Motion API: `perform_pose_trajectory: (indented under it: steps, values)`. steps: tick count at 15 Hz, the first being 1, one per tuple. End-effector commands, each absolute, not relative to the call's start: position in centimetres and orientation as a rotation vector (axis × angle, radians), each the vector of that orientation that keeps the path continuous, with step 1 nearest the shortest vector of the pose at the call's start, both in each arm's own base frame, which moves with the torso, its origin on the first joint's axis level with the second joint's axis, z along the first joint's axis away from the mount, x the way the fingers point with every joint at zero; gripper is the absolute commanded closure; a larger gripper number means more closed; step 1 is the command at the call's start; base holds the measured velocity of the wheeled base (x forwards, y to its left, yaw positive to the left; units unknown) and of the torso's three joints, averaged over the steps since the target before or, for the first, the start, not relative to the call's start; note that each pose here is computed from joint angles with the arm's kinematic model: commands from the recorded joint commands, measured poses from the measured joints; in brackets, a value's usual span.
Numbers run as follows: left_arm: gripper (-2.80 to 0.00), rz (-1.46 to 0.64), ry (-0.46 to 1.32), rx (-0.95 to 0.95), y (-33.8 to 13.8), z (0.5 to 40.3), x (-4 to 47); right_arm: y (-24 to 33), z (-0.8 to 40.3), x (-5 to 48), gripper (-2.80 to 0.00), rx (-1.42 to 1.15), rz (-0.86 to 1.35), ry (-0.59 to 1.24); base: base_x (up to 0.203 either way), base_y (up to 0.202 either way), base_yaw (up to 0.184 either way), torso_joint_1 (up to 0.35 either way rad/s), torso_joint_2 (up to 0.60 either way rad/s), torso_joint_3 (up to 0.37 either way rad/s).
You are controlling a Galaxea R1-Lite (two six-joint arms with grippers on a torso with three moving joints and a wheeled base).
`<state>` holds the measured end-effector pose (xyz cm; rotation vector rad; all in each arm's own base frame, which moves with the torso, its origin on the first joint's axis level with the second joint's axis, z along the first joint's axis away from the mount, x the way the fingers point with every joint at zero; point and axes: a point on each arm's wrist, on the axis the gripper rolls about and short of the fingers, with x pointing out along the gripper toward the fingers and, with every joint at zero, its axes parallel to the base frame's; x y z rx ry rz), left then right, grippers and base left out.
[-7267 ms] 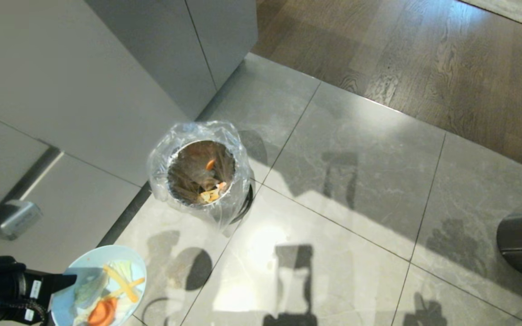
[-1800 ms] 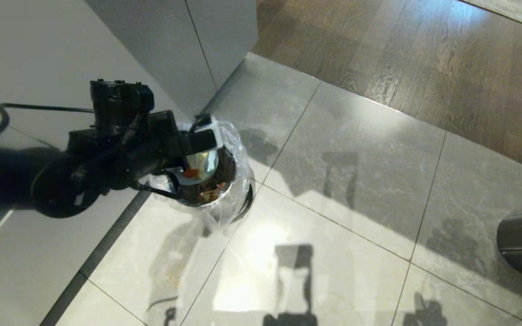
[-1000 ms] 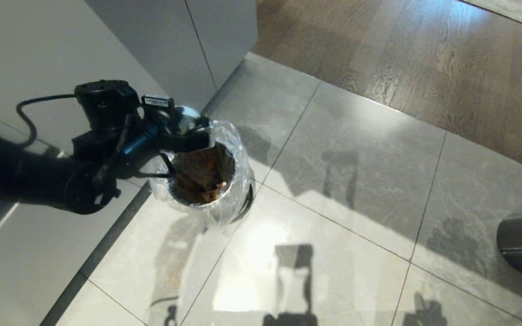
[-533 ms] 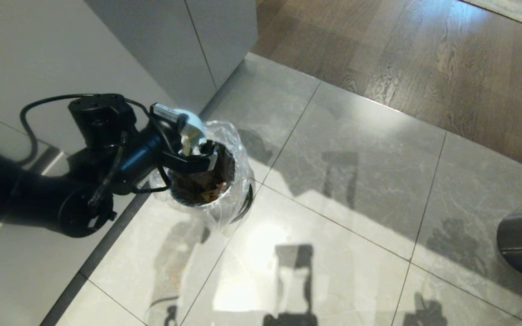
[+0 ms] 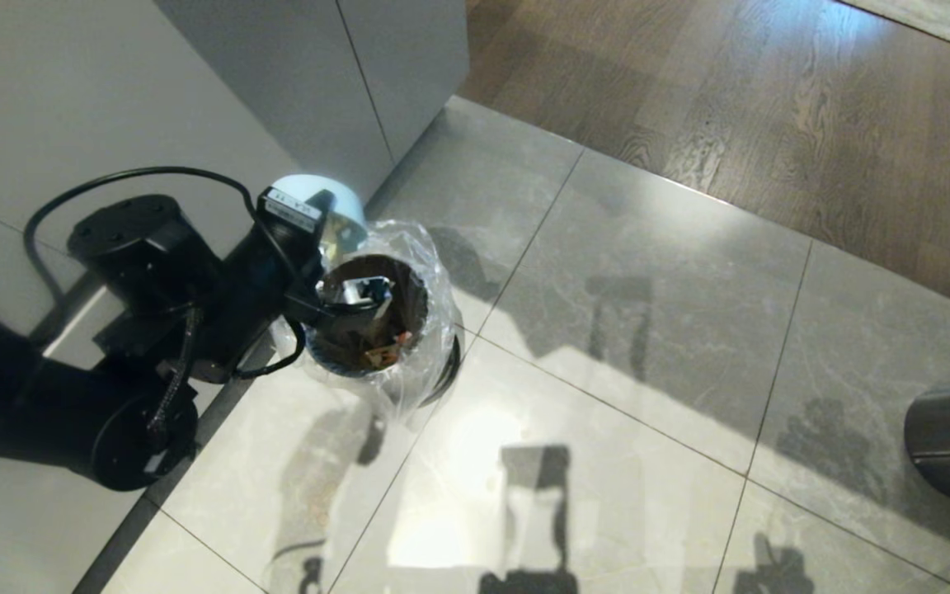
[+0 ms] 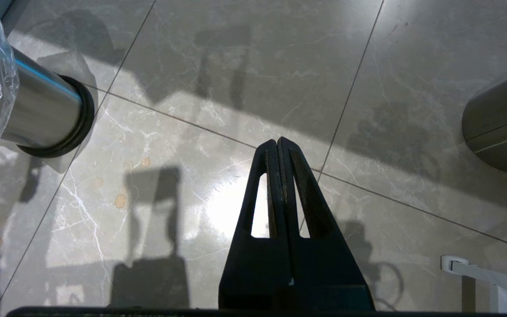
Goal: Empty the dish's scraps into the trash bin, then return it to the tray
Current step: Pour the leftover food from the bowl into the trash can
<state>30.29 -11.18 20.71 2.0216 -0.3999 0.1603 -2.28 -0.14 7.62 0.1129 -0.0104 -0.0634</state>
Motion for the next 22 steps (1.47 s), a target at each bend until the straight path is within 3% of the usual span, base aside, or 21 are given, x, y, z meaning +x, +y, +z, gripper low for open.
perform_pose_trajectory:
  steps: [1, 14, 22]
  values:
    - [0.00, 0.213, -0.432, 2.024, -11.1, 20.6, 29.4, -0.1, 7.6, -2.3, 0.00, 0.114, -0.064, -0.010, 0.000, 0.000, 0.000, 0.000, 0.00, 0.000]
    - [0.00, 0.264, -0.511, 2.079, -11.8, 20.1, 27.5, -0.1, 7.6, -2.3, 0.00, 0.114, -0.064, -0.011, 0.000, 0.000, 0.000, 0.000, 0.00, 0.000]
    - [0.00, 0.261, -0.672, 2.135, -13.9, 20.9, 25.5, -0.1, 7.6, -2.3, 0.00, 0.114, -0.064, -0.010, 0.000, 0.000, 0.000, 0.000, 0.00, 0.000]
